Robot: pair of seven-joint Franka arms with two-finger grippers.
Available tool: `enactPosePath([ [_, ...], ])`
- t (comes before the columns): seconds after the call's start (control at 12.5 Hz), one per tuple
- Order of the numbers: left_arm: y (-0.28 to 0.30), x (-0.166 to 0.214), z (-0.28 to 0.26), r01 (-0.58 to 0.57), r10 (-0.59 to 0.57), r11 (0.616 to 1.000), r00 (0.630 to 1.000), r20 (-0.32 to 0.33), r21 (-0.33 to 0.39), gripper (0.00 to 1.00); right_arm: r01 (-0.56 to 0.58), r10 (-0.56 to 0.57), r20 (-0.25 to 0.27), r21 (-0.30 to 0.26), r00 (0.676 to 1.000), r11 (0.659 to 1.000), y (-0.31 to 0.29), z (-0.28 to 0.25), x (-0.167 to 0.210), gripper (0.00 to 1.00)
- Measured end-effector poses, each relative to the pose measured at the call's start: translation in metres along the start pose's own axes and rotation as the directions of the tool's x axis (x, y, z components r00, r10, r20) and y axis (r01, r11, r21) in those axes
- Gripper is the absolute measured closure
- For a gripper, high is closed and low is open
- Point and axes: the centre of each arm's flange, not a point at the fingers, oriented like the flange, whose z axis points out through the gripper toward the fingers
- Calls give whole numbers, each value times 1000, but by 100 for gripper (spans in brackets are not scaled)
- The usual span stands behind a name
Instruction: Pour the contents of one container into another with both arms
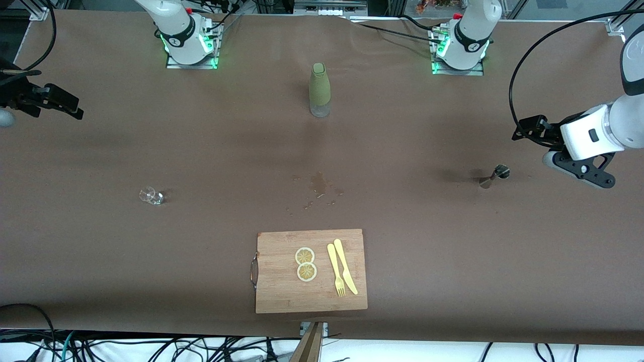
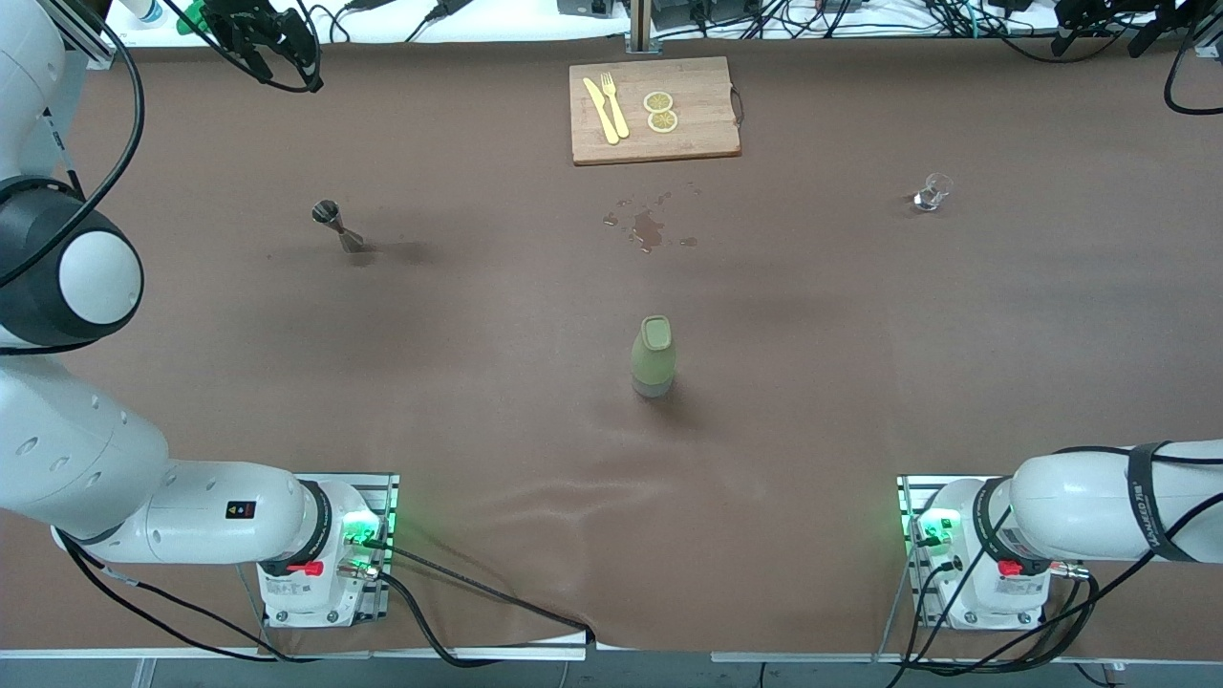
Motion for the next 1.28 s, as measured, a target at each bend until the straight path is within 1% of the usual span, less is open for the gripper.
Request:
enactPosePath([
  [0.16, 13, -9, -3, 97, -97, 995, 995, 1, 8, 0, 0, 0, 0, 0, 1000, 1000, 0, 0, 0, 0],
  [0.32, 26, -21, -5, 154, -154, 988, 988, 2, 12, 0, 0, 0, 0, 0, 1000, 1000, 0, 0, 0, 0],
  [0.56, 47, -44, -13, 180, -180, 983, 984, -11, 30, 0, 0, 0, 0, 0, 1000, 1000, 0, 0, 0, 0],
  [0.64, 51, -50, -15, 185, -184, 982, 983, -18, 44, 0, 0, 0, 0, 0, 1000, 1000, 0, 0, 0, 0],
  [0.72, 51, -54, -18, 187, -185, 980, 982, -27, 73, 0, 0, 0, 0, 0, 1000, 1000, 0, 0, 0, 0],
  [0.88, 49, -57, -28, 191, -186, 976, 981, -58, 106, 0, 0, 0, 0, 0, 1000, 1000, 0, 0, 0, 0],
  [1.04, 49, -60, -43, 209, -198, 972, 975, -99, 106, 0, 0, 0, 0, 0, 1000, 1000, 0, 0, 0, 0],
  [1.28, 46, -66, -62, 274, -259, 957, 955, -145, 96, 0, 0, 0, 0, 0, 1000, 1000, 0, 0, 0, 0],
])
